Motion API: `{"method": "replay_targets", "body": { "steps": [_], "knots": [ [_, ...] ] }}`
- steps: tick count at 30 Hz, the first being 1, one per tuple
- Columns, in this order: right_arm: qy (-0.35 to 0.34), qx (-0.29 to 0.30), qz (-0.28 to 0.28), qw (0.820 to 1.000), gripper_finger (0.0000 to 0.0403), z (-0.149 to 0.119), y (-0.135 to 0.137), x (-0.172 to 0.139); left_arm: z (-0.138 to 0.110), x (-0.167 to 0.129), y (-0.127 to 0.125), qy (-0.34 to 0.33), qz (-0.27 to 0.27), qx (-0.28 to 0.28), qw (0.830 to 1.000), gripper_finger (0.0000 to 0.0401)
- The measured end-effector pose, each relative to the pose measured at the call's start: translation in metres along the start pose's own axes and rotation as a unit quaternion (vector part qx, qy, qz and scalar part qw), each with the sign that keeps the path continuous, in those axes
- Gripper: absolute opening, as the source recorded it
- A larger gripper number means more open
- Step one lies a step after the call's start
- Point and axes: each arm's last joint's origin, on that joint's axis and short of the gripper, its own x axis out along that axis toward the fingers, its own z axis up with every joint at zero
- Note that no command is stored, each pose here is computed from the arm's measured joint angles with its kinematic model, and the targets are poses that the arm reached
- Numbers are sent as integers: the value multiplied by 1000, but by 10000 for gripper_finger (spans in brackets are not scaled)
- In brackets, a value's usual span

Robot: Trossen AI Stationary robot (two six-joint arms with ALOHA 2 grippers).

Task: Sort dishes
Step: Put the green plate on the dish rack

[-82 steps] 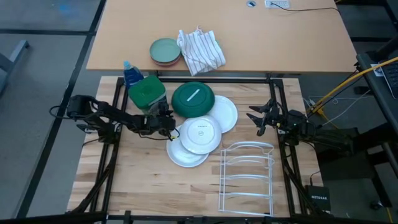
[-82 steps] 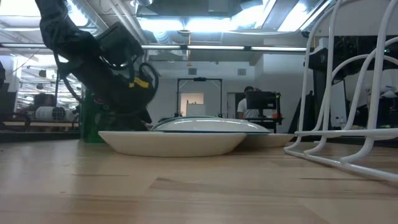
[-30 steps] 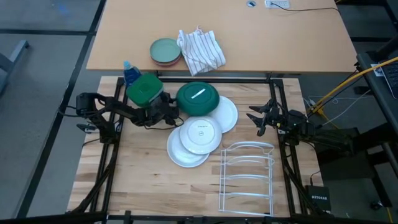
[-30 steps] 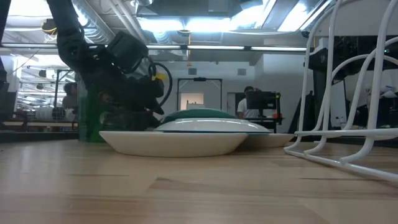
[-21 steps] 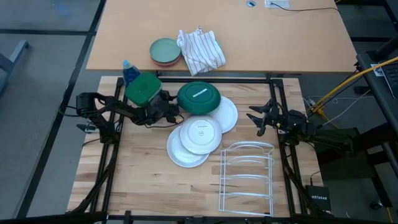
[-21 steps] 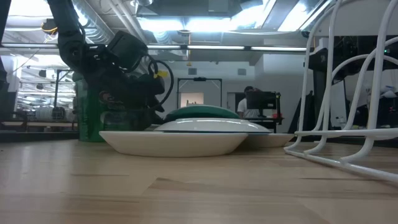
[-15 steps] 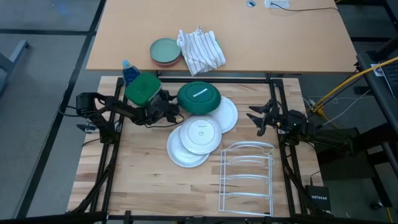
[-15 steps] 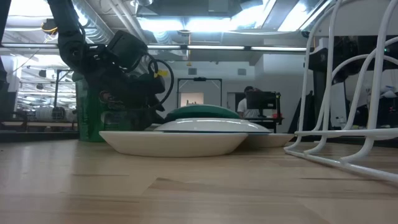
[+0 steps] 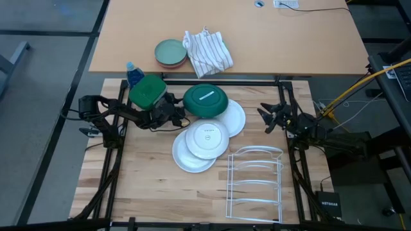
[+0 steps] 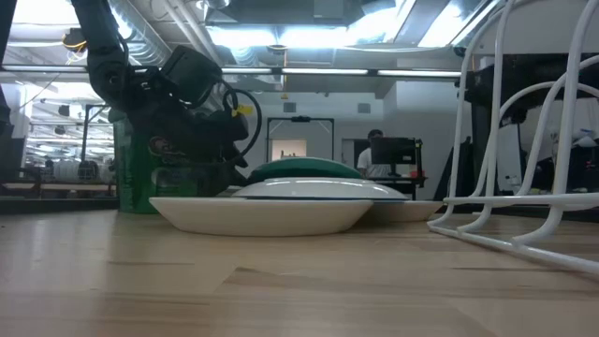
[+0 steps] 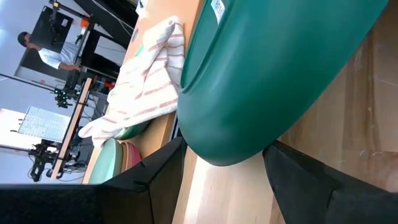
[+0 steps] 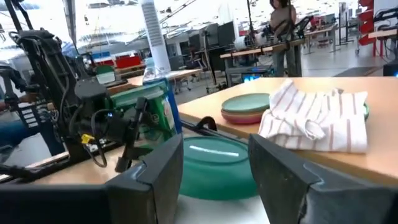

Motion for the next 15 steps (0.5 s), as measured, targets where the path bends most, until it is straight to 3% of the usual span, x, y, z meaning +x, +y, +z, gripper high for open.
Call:
{"method": "replay_targets", "body": {
  "steps": [4,15],
  "knots": [
    [-20,5,-19,1000,186,20,3,3,0,0,0,0,0,-3,1000,210],
    [43,-30,-56,997,186,57,20,42,0,0,0,0,0,-2,1000,210]
  ]
}}
